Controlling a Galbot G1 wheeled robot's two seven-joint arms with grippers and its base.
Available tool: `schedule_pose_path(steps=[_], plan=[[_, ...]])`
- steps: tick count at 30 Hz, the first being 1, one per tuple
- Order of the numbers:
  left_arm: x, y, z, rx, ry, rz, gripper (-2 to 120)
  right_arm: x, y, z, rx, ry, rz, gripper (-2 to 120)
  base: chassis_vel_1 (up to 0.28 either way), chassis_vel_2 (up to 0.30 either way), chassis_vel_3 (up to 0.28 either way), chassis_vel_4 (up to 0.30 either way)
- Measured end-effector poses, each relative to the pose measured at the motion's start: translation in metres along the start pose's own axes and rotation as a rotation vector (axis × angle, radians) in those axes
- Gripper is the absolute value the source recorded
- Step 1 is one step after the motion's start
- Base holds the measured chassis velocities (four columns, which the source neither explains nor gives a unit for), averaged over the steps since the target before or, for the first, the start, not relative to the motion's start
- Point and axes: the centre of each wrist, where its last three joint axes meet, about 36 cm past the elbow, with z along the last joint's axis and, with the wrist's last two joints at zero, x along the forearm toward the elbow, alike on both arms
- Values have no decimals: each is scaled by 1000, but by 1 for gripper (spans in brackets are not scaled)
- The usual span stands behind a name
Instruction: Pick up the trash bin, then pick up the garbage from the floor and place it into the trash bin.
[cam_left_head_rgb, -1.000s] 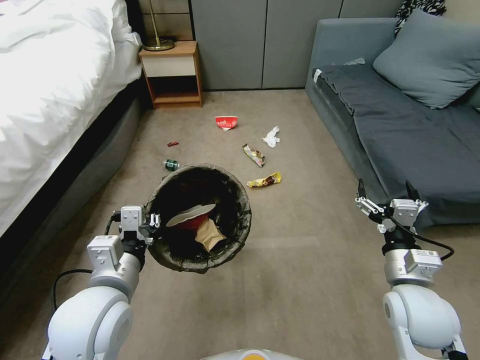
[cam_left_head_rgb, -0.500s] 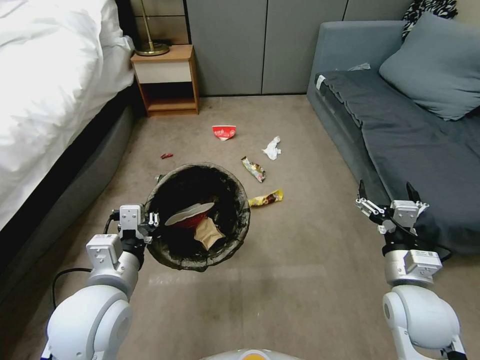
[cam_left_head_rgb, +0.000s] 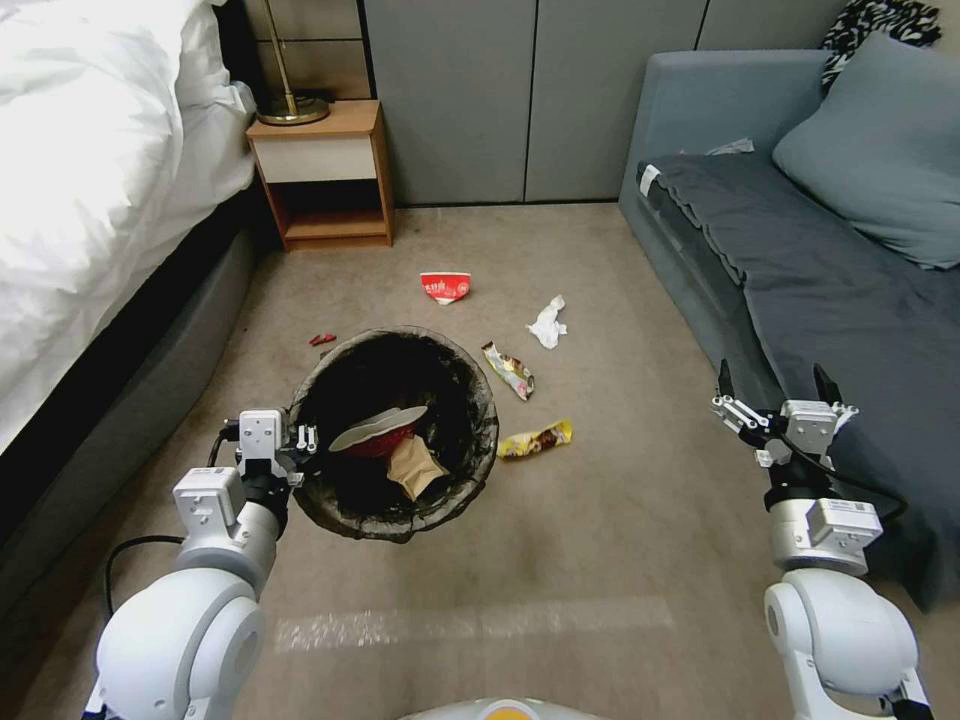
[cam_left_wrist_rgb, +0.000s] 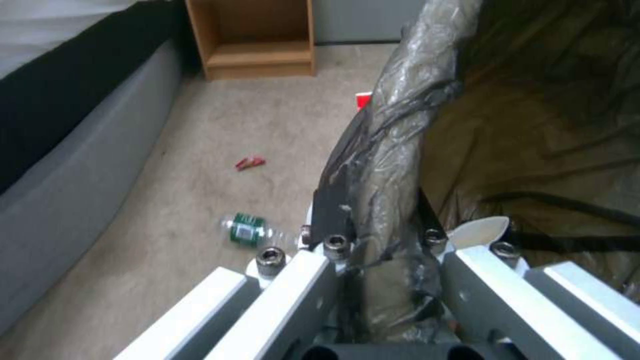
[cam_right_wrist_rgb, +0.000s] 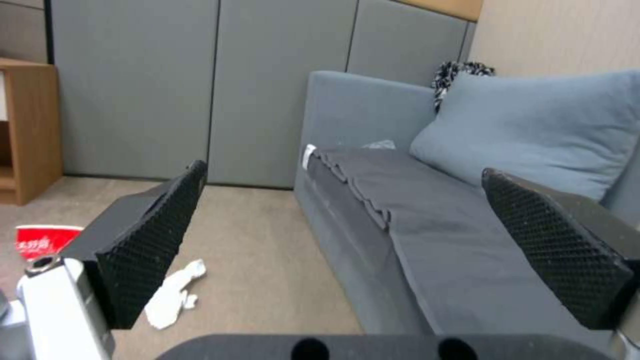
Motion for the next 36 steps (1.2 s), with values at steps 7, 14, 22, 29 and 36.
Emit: schedule_pose_path(steps=[7,14,22,29,36], plan=[[-1,1,1,-4,0,1,0,0,-1,1,4,-3,2,100,-195,198,197,-193],[-2,1,1,-1,-1,1,0,-1,-2,2,9,-4,8,100,-200,190,195,-201],[-3,1,2,-1,1,3,0,-1,-3,3,9,1,26,100,-186,177,175,-184],[-3,1,2,-4,1,3,0,-1,-1,3,0,-19,32,100,-153,162,156,-159],[-3,1,1,-6,0,5,0,-2,2,-1,-9,-24,70,100,-118,118,114,-126]])
